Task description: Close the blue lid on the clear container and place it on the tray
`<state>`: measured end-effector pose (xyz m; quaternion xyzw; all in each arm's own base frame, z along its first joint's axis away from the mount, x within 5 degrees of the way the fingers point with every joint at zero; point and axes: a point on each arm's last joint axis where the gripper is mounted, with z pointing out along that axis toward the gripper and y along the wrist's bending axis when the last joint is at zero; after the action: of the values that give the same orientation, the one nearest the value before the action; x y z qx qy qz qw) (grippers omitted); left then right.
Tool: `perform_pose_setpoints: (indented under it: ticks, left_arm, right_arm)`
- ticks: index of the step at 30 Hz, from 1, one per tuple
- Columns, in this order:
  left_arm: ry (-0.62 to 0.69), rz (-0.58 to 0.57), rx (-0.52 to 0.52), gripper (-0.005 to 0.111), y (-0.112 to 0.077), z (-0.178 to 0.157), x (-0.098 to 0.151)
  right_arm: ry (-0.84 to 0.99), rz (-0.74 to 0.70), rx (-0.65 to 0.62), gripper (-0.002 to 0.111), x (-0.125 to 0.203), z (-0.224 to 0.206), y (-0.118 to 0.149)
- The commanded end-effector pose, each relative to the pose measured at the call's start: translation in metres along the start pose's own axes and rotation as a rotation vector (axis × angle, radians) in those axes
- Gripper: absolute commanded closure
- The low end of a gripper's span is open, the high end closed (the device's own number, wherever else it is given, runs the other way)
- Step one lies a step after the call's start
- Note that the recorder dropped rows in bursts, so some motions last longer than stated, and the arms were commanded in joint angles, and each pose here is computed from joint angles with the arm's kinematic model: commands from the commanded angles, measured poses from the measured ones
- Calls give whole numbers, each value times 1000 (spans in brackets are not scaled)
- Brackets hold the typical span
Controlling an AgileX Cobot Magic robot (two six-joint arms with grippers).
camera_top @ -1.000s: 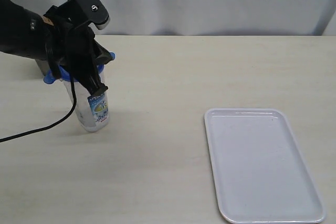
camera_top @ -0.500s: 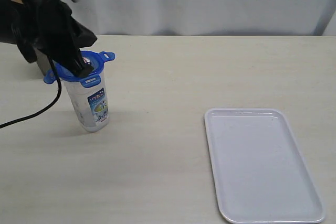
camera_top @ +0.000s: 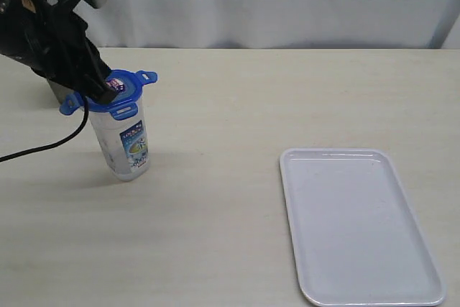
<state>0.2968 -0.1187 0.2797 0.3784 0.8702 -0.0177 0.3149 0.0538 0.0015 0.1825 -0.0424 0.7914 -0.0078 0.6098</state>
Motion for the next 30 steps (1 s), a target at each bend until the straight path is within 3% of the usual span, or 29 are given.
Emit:
perform_pose_setpoints:
  ticks: [1,7,15,25,30]
  left_arm:
    - [-38,-29,3,107,2,-1,-7]
    - [10,-19,29,107,0,3,-2]
    - [87,-28,65,107,-2,32,5]
    - [190,4,50,107,0,32,14]
    - [174,5,33,107,1,31,13]
  right_arm:
    - [-5,-5,0,104,0,0,0]
    - [-5,-5,0,104,0,0,0]
    - [-5,-5,0,104,0,0,0]
    - [-5,-5,0,104,0,0,0]
    - [-5,-5,0,104,0,0,0]
